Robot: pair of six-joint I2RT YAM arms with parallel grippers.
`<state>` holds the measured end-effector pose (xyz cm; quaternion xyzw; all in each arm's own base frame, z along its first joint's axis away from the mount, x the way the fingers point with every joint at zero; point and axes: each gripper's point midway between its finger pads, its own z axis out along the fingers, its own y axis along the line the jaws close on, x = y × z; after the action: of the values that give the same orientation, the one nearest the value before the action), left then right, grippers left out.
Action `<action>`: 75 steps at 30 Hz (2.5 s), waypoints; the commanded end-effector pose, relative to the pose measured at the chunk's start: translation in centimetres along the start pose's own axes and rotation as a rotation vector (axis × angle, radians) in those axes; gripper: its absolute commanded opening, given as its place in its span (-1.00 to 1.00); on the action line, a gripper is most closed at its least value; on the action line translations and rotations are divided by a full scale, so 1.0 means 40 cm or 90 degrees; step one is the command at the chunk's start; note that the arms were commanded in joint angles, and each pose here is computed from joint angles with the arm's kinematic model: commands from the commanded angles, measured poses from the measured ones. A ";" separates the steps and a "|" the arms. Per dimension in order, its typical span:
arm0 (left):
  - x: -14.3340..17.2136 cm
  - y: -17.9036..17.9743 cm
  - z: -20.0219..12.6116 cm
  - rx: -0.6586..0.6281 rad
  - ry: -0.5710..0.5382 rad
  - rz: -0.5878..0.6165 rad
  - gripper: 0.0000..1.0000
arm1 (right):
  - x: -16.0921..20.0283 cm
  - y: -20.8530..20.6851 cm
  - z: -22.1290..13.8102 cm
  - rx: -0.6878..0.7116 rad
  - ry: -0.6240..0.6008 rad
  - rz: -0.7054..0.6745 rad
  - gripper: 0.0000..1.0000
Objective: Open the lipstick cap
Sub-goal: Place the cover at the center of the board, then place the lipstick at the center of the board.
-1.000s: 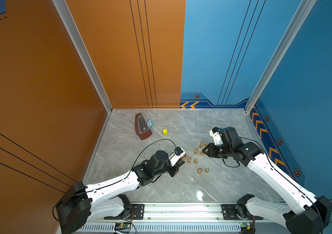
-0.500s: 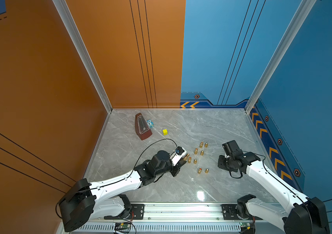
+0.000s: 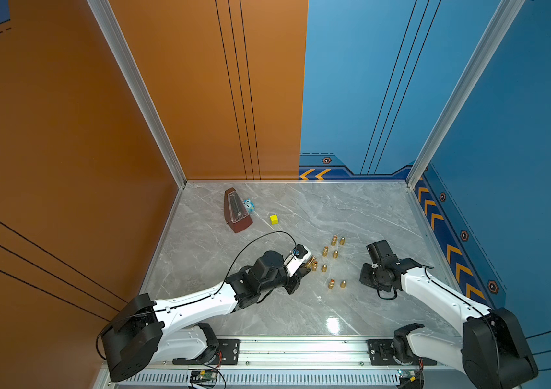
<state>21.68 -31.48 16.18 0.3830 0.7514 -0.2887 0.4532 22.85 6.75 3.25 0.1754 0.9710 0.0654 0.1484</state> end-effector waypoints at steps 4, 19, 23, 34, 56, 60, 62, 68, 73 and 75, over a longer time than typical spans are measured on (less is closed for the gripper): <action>-0.028 -0.010 0.002 0.002 -0.019 0.004 -1.00 | 0.004 -0.007 0.030 0.007 0.006 0.016 -0.58; -0.027 -0.008 0.001 -0.002 -0.018 0.007 -1.00 | 0.029 -0.020 0.042 0.040 0.011 -0.005 -0.51; -0.028 -0.008 0.002 -0.001 -0.018 0.006 -1.00 | 0.030 -0.019 0.042 0.042 0.011 -0.007 -0.43; -0.031 -0.016 0.014 0.009 -0.014 0.012 -1.00 | -0.020 0.036 -0.095 -0.022 -0.036 -0.047 0.00; -0.068 -0.061 0.074 0.037 -0.011 0.040 -1.00 | 0.067 0.420 -0.438 -0.494 0.029 -0.262 0.23; -0.070 -0.066 0.075 0.038 -0.011 0.042 -1.00 | 0.069 0.454 -0.423 -0.495 0.030 -0.270 0.15; -0.071 -0.070 0.074 0.041 -0.013 0.044 -1.00 | 0.071 0.466 -0.409 -0.486 0.036 -0.276 0.07; -0.073 -0.072 0.074 0.039 -0.013 0.047 -1.00 | 0.072 0.479 -0.376 -0.466 0.037 -0.282 -0.12; -0.077 -0.075 0.074 0.042 -0.015 0.048 -1.00 | 0.070 0.483 -0.353 -0.456 0.038 -0.283 -0.25; -0.079 -0.077 0.072 0.043 -0.017 0.049 -1.00 | 0.068 0.483 -0.345 -0.448 0.038 -0.285 -0.30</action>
<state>21.30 -35.48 16.24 0.4178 0.7372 -0.2954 0.4414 21.41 24.46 18.72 -0.1018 0.9081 0.3723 0.1625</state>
